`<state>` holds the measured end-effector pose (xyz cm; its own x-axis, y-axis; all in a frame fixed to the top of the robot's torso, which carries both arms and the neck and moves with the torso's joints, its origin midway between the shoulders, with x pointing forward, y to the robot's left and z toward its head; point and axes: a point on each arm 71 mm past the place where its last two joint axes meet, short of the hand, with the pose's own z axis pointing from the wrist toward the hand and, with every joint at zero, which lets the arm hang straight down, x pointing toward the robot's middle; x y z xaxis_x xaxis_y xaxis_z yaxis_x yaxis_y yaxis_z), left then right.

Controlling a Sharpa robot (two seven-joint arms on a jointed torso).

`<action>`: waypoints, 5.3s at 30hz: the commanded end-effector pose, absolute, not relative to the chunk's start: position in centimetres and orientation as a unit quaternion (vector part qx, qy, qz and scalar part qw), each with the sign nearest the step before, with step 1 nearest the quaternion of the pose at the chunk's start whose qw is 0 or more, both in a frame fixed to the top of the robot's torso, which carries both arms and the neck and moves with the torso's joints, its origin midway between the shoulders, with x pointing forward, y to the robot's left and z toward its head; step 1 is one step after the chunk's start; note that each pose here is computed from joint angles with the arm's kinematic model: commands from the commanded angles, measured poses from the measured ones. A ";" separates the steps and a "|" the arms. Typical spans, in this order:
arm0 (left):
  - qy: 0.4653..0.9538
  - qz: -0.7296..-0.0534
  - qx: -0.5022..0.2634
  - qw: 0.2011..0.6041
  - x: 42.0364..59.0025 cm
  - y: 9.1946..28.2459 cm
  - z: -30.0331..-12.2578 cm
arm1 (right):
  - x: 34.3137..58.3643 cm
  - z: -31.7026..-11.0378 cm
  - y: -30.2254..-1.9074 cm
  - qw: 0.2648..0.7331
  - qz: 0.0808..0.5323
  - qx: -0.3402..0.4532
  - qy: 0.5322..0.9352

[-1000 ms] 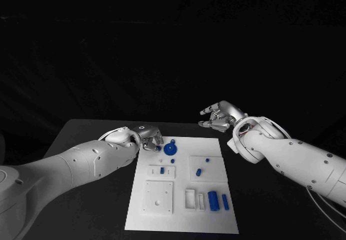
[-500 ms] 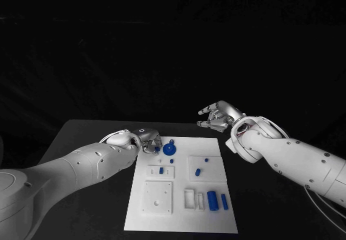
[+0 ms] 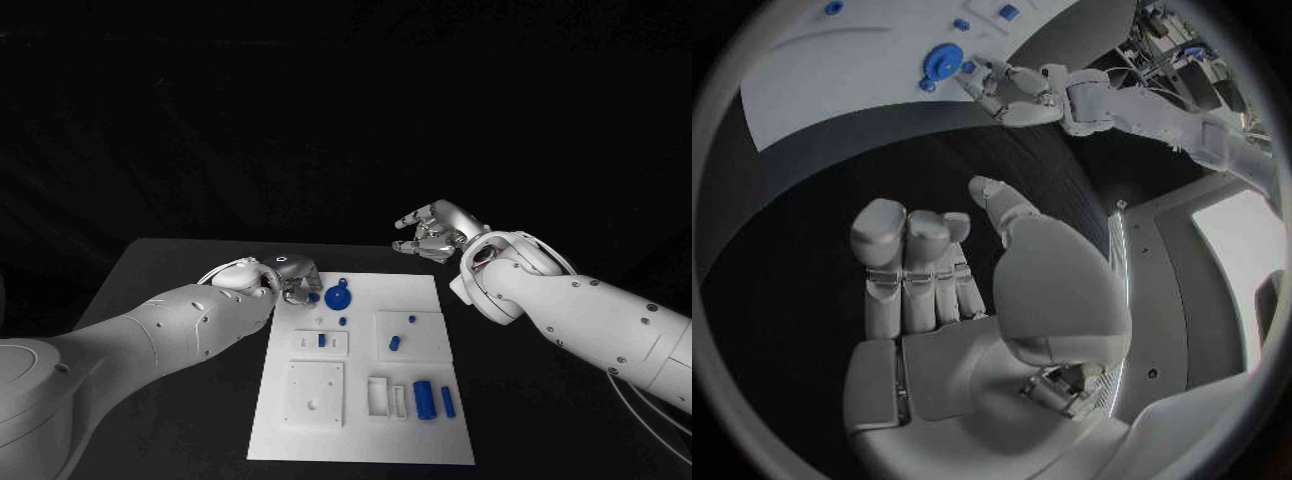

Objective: Assemble the parts on the task board

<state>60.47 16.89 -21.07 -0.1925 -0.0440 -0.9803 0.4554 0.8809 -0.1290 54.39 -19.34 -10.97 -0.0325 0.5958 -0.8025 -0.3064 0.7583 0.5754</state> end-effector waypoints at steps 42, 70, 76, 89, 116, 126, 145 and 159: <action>0.786 -0.194 0.135 0.571 60.0 16.9 -22.5 | 54.3 -11.0 -19.3 0.684 0.329 0.104 0.643; 0.782 -0.199 0.142 0.573 60.0 16.4 -22.4 | 54.2 -11.0 -19.1 0.683 0.330 0.102 0.644; 0.787 -0.192 0.147 0.568 59.9 16.4 -22.7 | 54.2 -11.0 -19.1 0.682 0.330 0.102 0.644; 0.795 -0.180 0.154 0.558 59.8 16.5 -23.4 | 54.2 -11.0 -19.1 0.682 0.330 0.102 0.645; 0.744 -0.197 0.119 0.627 60.0 18.0 -22.3 | 54.1 -10.9 -19.0 0.683 0.332 0.101 0.643; 0.715 -0.243 0.072 0.652 59.6 19.4 -21.3 | 54.1 -11.0 -19.2 0.683 0.331 0.102 0.643; 0.681 -0.332 -0.029 0.652 58.8 19.9 -18.9 | 54.2 -11.5 -19.3 0.678 0.330 0.108 0.648; 0.706 -0.266 0.069 0.653 59.3 20.5 -19.1 | 54.2 -11.7 -19.2 0.674 0.330 0.108 0.652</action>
